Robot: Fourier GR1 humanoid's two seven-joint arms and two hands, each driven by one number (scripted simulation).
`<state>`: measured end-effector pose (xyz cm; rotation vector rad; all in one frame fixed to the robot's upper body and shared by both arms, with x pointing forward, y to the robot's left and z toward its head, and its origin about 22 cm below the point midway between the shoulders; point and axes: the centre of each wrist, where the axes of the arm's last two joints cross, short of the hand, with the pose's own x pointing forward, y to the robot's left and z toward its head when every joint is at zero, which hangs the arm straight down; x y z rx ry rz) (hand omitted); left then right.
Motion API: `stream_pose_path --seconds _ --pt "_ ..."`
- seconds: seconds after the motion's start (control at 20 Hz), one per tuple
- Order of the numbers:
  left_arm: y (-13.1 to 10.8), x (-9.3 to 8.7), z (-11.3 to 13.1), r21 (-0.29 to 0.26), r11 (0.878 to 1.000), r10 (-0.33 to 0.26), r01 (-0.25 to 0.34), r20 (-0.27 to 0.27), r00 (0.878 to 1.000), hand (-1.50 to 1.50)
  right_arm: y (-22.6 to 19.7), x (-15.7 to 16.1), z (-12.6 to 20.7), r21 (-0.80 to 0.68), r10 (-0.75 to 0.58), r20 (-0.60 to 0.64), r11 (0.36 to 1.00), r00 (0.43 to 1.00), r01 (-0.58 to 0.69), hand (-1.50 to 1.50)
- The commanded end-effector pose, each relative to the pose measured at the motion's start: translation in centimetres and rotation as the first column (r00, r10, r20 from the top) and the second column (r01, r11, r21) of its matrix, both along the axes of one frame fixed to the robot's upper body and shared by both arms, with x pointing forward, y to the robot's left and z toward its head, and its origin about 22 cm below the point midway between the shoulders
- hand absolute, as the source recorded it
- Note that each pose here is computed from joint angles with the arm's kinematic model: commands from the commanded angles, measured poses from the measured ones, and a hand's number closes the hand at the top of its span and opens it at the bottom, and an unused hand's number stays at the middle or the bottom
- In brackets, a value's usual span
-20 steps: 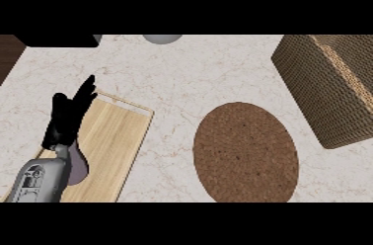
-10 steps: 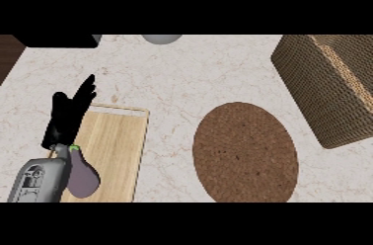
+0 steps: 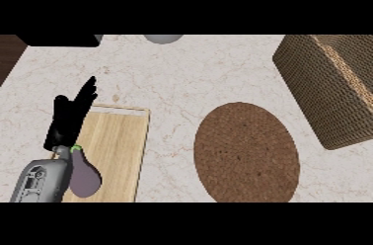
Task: Pick the sweet potato from the placemat and place it in the basket
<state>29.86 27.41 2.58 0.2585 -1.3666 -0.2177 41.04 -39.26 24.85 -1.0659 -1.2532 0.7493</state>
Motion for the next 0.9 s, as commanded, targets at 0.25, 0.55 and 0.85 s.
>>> stream_pose_path --seconds 0.25,0.55,0.85 --pt "0.0 1.2 0.6 0.002 1.000 -0.019 0.019 -0.005 1.000 0.00 -0.6 1.0 -5.9 0.213 -0.025 0.040 0.977 0.999 0.016 -1.50" --pt "-1.0 2.0 1.2 0.001 1.000 0.004 -0.004 0.007 1.000 0.00 -2.6 0.3 -5.6 0.335 -0.114 0.225 0.942 0.968 0.033 -1.50" --pt "0.9 -0.4 1.0 0.005 1.000 -0.006 0.006 -0.001 1.000 0.00 -7.6 -2.5 -2.0 0.389 -0.289 0.356 0.910 0.889 0.140 -1.50"
